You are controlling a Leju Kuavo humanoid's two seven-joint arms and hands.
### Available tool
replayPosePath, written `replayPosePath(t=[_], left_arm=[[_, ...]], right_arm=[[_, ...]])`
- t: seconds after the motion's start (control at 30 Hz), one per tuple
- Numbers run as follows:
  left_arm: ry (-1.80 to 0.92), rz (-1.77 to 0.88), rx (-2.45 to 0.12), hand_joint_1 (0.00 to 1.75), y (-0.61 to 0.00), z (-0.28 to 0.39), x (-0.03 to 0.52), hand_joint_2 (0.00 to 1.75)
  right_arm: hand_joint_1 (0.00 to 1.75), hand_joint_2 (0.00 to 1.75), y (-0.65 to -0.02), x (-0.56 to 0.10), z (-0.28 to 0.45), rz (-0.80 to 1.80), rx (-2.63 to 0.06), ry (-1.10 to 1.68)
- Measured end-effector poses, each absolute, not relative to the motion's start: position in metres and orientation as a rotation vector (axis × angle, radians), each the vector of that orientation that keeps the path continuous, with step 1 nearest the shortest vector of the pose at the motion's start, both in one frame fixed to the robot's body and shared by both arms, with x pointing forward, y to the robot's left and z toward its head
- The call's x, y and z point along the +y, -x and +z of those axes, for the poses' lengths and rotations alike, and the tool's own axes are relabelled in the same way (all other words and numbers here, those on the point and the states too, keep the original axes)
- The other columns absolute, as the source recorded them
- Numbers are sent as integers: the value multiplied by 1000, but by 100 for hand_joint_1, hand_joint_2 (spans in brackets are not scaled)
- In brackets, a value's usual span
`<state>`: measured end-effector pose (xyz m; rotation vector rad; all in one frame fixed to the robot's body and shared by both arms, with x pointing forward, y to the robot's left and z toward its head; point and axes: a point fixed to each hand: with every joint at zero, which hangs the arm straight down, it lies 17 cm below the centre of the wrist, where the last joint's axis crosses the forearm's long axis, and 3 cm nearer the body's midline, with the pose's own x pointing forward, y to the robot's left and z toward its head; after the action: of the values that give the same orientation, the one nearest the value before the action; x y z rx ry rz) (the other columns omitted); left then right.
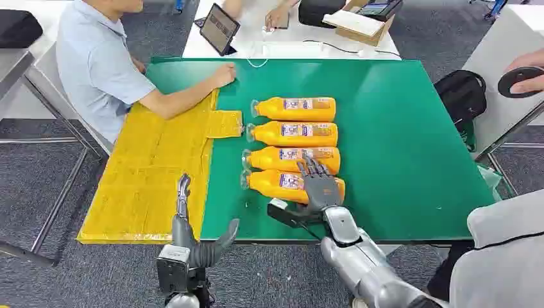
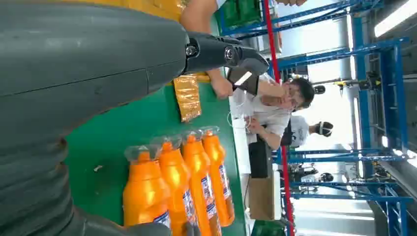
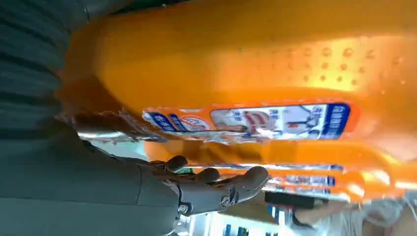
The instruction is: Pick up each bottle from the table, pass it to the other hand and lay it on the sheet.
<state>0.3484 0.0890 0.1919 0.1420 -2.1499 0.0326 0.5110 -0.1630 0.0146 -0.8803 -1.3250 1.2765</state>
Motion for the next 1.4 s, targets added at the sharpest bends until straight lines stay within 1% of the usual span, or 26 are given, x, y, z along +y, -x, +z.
replayPosePath(t=[0.17, 0.2, 0.23, 0.27, 0.3, 0.33, 0.37, 0.47, 0.53, 0.57, 0.67, 0.7, 0.77, 0.87, 0.9, 1.0, 1.07, 1.1, 1.13, 1.17, 1.23, 1.27, 1.33, 1.4], left_arm=[[-154, 19, -2157, 0, -344, 192, 88, 175], [-154, 20, -2157, 0, -344, 192, 89, 175], [-155, 21, -2156, 0, -343, 192, 89, 175], [-158, 21, -2154, 0, -343, 191, 90, 175], [-161, 18, -2154, 0, -343, 191, 90, 175], [-165, 15, -2155, 0, -343, 191, 90, 175], [-171, 14, -2155, 0, -343, 190, 91, 175], [-181, 13, -2159, 0, -342, 191, 94, 175], [-187, 10, -2162, 0, -342, 192, 95, 175], [-190, 10, -2162, 0, -341, 192, 96, 175], [-200, 15, -2158, 0, -341, 190, 99, 175], [-205, 16, -2156, 0, -341, 190, 101, 175], [-210, 15, -2151, 0, -341, 189, 102, 175], [-220, 16, -2146, 0, -339, 189, 105, 175], [-222, 18, -2145, 0, -339, 188, 106, 175], [-227, 21, -2142, 0, -339, 188, 108, 175], [-228, 25, -2137, 0, -339, 187, 109, 175], [-225, 36, -2128, 0, -339, 186, 111, 175], [-218, 49, -2117, 0, -339, 184, 113, 175], [-208, 72, -2098, 0, -339, 180, 116, 175], [-178, 142, -2044, 0, -341, 171, 127, 175], [-155, 195, -1999, 0, -344, 163, 136, 175], [-89, 311, -1886, 0, -351, 145, 150, 175], [-42, 384, -1804, 0, -356, 130, 158, 175]], right_arm=[[0, 175, -514, -157, 11, 1327, -1276, 866], [49, 175, -514, -156, 11, 1330, -1276, 866], [147, 175, -514, -155, 11, 1334, -1276, 866], [166, 175, -513, -154, 9, 1340, -1272, 862], [171, 175, -512, -153, 7, 1348, -1267, 856], [164, 175, -511, -151, 5, 1359, -1259, 848], [168, 175, -508, -150, 0, 1371, -1245, 836], [169, 175, -505, -149, -6, 1376, -1215, 819], [164, 175, -504, -149, -8, 1367, -1208, 809], [168, 175, -503, -150, -9, 1364, -1204, 804], [168, 175, -500, -152, -14, 1347, -1196, 792], [164, 175, -500, -153, -15, 1342, -1194, 791], [162, 175, -498, -156, -18, 1332, -1187, 787], [162, 175, -496, -158, -21, 1317, -1183, 780], [166, 175, -495, -159, -21, 1314, -1183, 781], [169, 175, -494, -161, -23, 1303, -1182, 777], [173, 175, -492, -157, -23, 1272, -1215, 724], [175, 175, -491, -152, -22, 1238, -1250, 673], [173, 175, -490, -148, -18, 1199, -1294, 623], [175, 175, -488, -144, -13, 1142, -1355, 568], [173, 175, -485, -138, 2, 1004, -1474, 470], [175, 175, -482, -134, 12, 915, -1529, 423], [173, 175, -473, -130, 28, 753, -1609, 362], [173, 175, -466, -132, 39, 628, -1646, 327]])
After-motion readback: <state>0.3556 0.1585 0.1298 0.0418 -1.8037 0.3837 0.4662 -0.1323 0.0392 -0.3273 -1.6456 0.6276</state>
